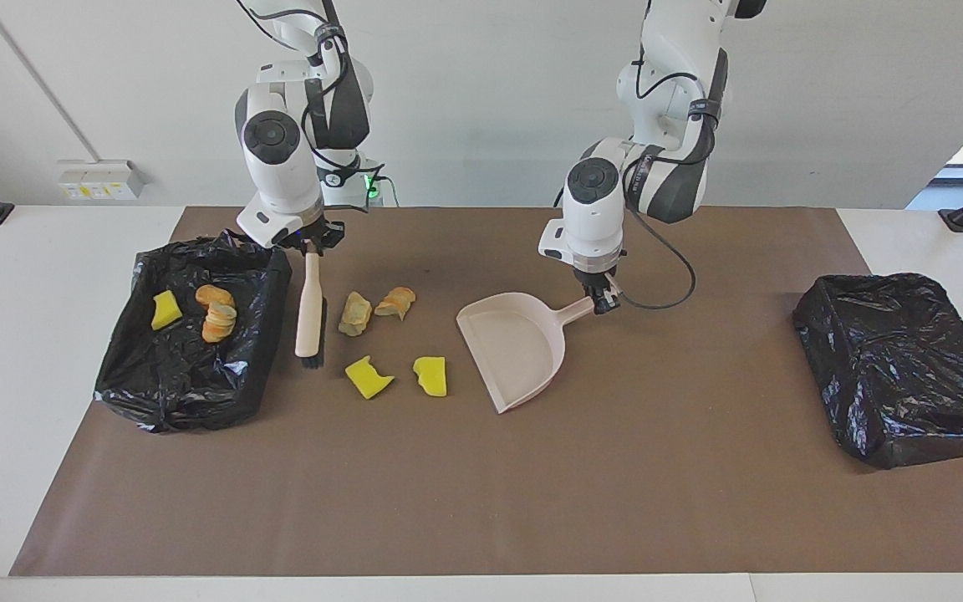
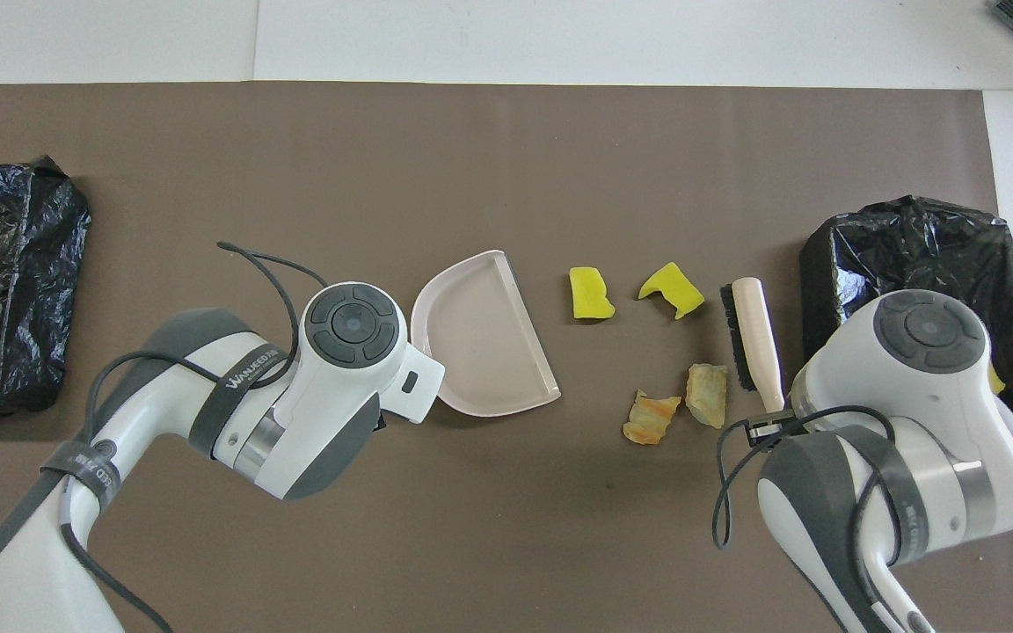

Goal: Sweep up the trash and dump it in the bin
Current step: 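Sweep the crusts toward the dustpan with the right gripper's brush, then sweep the crusts and sponge pieces into the dustpan with the right gripper, then sweep the last yellow sponges into the dustpan with the right gripper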

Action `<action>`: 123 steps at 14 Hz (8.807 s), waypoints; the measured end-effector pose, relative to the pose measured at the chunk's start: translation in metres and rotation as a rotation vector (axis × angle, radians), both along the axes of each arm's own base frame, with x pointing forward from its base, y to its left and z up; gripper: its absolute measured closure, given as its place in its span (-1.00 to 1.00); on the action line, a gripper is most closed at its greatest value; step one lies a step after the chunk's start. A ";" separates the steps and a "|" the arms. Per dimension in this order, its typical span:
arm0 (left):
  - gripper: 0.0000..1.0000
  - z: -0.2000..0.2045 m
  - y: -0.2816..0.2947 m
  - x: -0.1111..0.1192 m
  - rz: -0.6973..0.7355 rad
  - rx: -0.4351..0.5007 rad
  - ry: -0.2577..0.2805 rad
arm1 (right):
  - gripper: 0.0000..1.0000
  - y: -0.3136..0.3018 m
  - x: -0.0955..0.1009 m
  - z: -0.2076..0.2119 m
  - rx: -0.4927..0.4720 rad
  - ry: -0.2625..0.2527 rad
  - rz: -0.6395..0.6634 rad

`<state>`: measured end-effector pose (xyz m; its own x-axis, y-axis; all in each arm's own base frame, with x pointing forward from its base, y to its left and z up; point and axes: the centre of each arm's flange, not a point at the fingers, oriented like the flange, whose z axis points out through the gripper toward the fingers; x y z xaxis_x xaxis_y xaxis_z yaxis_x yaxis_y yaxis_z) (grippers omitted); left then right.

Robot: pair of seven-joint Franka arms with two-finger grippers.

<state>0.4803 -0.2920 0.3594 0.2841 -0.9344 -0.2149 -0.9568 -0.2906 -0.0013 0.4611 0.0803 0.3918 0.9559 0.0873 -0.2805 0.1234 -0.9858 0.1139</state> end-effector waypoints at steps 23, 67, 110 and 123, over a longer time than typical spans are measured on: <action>0.37 -0.010 -0.009 -0.010 -0.032 -0.031 -0.032 | 0.46 0.052 -0.016 -0.030 -0.064 -0.001 -0.027; 0.37 0.007 -0.067 -0.118 0.029 0.054 0.010 | 0.46 0.160 -0.073 0.005 0.066 0.173 0.218; 0.37 0.016 -0.019 -0.019 -0.060 0.000 0.014 | 0.46 0.077 0.059 0.009 0.061 0.048 0.025; 0.37 -0.007 -0.012 0.022 -0.144 -0.006 -0.024 | 0.46 0.060 0.068 -0.037 0.038 -0.002 0.037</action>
